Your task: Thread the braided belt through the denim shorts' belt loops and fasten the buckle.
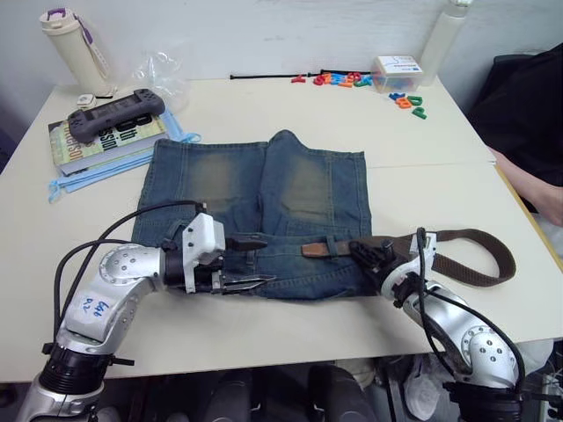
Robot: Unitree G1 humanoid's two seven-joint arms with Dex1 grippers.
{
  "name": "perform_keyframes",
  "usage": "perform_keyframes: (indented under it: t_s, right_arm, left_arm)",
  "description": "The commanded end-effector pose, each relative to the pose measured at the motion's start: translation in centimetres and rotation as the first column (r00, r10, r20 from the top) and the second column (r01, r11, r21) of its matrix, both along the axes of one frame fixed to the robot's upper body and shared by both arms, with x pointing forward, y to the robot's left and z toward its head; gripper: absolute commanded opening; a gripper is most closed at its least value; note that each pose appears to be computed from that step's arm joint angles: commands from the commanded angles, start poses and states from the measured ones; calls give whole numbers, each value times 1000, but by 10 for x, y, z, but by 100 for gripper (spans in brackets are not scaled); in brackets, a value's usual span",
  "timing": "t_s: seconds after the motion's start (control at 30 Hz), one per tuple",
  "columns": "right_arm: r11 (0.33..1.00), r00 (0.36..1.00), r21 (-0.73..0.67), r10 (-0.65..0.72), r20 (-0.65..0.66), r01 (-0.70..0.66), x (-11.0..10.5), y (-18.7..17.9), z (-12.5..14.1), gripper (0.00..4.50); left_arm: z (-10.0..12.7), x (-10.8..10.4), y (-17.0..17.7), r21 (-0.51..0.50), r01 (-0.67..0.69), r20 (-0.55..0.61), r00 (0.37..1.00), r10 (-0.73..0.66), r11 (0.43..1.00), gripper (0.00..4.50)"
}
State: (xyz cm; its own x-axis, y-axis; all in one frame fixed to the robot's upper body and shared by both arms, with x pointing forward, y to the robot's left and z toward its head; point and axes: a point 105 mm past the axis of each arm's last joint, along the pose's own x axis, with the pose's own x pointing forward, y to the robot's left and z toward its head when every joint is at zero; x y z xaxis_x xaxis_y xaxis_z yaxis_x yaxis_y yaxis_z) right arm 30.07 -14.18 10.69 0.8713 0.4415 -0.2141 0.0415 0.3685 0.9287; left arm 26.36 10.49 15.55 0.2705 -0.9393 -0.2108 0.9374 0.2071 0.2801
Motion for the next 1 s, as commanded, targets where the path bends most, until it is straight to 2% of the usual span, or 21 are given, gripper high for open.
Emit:
perform_keyframes:
  t_s: [0.03,0.17,0.3,0.47,0.73,1.0]
  right_arm:
    - [991,998,135,21,-64,-12,1,6,-3,0]
    - [980,995,195,55,-87,-37,2,12,-5,0]
    - [960,996,278,45,-74,-23,6,14,1,0]
    - [945,998,328,23,-65,-1,6,14,4,0]
    - [926,999,377,-8,-45,24,-2,14,8,0]
    - [924,999,381,-12,-30,23,-5,16,12,0]
  left_arm:
    - [-4,11,-6,73,-26,198,980,11,997,337]
    - [-6,28,-19,122,-71,460,888,7,990,337]
    - [-9,38,-37,77,-87,554,832,30,993,337]
    - [-10,46,-50,-11,-118,567,817,103,993,337]
    - [-33,51,-60,65,-96,605,795,37,993,337]
    - [-49,64,-73,100,-136,649,760,39,986,337]
